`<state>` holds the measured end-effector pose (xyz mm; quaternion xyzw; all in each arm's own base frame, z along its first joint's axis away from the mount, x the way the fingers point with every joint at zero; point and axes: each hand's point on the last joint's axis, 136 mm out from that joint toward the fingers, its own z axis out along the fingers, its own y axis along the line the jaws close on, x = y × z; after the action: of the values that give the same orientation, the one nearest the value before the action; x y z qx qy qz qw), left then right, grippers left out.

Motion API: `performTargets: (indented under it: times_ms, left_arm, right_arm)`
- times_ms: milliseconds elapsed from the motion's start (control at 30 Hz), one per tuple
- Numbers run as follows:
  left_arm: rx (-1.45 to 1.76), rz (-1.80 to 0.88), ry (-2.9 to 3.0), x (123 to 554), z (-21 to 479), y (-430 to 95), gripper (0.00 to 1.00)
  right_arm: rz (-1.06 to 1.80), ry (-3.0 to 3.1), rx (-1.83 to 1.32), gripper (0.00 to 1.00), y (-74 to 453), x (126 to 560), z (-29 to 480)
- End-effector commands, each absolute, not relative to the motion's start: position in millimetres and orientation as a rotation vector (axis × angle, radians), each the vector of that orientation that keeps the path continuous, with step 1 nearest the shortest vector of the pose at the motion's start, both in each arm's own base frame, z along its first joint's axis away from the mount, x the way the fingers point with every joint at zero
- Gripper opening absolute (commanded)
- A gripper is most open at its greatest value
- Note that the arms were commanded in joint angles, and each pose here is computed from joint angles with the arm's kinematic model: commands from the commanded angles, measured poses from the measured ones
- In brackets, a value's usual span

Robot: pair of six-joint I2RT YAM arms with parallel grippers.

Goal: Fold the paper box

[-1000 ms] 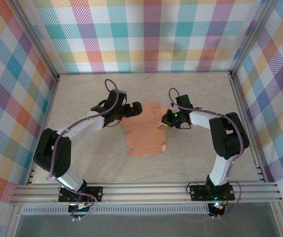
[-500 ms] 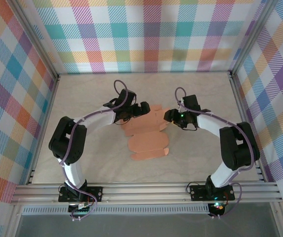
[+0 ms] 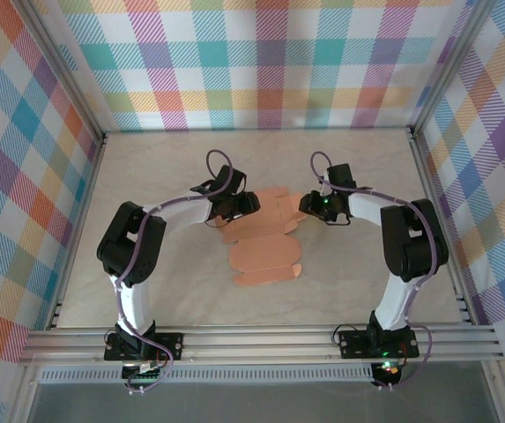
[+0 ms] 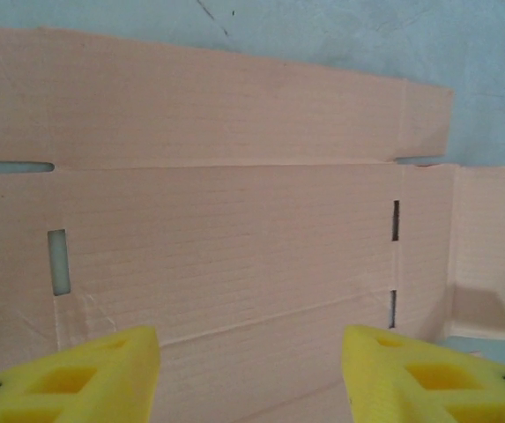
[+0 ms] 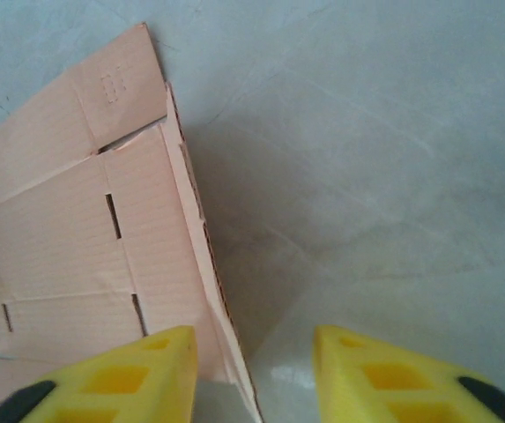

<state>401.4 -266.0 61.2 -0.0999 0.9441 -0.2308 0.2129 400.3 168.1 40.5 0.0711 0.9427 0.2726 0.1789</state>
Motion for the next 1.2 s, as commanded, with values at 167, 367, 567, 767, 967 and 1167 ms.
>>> performTargets:
  times_ms: [167,367,567,767,967,1167]
  left_arm:
    - [-0.304,-0.534,2.713,385.9,27.7,-252.1,0.46]
    - [-0.336,-0.509,2.741,382.5,15.9,-249.1,0.43]
    - [-0.404,-0.491,2.760,379.0,5.5,-244.2,0.41]
    - [-0.438,-0.525,2.769,377.9,0.0,-246.9,0.42]
    - [-0.433,-0.544,2.768,378.0,2.3,-249.2,0.42]
    - [-0.430,-0.557,2.753,381.8,6.5,-251.5,0.42]
  right_arm:
    - [0.797,2.643,0.114,0.16,176.6,413.0,51.4]
    - [0.785,2.647,0.111,0.12,174.9,410.5,53.1]
    - [0.784,2.617,0.209,0.35,167.5,398.5,59.4]
    - [0.901,2.568,0.304,0.54,167.8,367.0,62.2]
    - [0.983,2.605,0.302,0.56,172.5,339.3,53.0]
    - [1.037,2.638,0.309,0.53,181.9,316.6,43.2]
